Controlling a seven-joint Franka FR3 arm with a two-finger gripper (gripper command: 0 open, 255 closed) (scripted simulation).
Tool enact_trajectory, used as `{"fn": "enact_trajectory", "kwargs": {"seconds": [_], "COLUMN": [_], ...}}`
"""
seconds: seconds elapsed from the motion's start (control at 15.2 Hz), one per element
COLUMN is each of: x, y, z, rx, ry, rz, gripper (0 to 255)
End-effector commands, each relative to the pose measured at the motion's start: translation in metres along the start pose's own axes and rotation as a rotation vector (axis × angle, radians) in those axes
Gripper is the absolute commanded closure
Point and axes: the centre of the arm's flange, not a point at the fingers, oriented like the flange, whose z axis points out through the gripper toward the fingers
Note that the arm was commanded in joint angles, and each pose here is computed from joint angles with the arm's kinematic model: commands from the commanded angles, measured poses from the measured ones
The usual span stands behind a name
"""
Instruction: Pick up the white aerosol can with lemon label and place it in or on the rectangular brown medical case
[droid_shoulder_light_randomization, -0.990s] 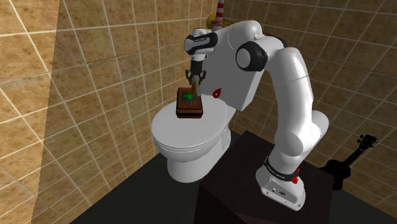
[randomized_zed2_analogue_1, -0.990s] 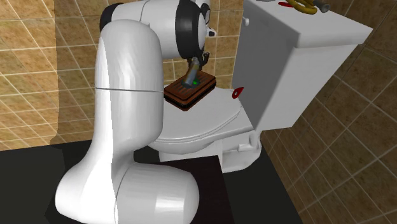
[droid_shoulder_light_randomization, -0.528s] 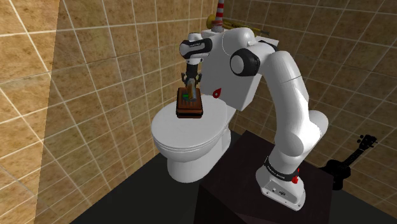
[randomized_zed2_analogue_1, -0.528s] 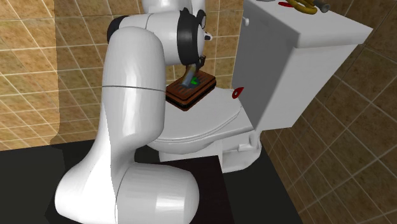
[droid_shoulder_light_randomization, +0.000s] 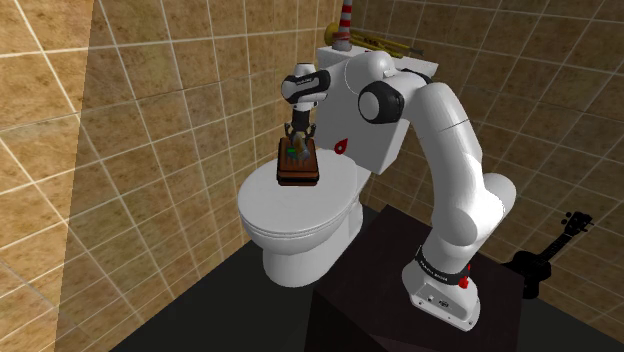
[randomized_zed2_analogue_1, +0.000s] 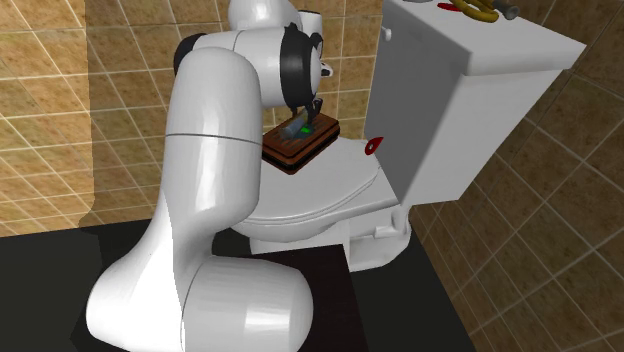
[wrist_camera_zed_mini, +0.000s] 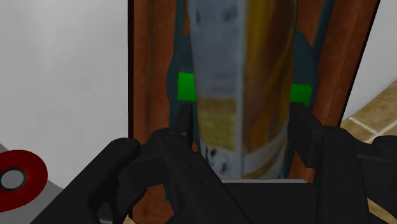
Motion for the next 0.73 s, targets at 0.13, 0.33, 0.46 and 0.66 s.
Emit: {"fn": "enact_trajectory", "kwargs": {"seconds": [0.13, 0.33, 0.46, 0.66], "x": [0.0003, 0.0003, 0.0003, 0.0013], "y": [0.0005, 0.0005, 0.0005, 0.0007], "z": [0.0048, 0.0048, 0.0048, 0.0044], "rx": [0.000, 0.000, 0.000, 0.000], "ry": [0.000, 0.000, 0.000, 0.000], "rz": [0.000, 0.000, 0.000, 0.000], "gripper": [255, 255, 255, 0]}}
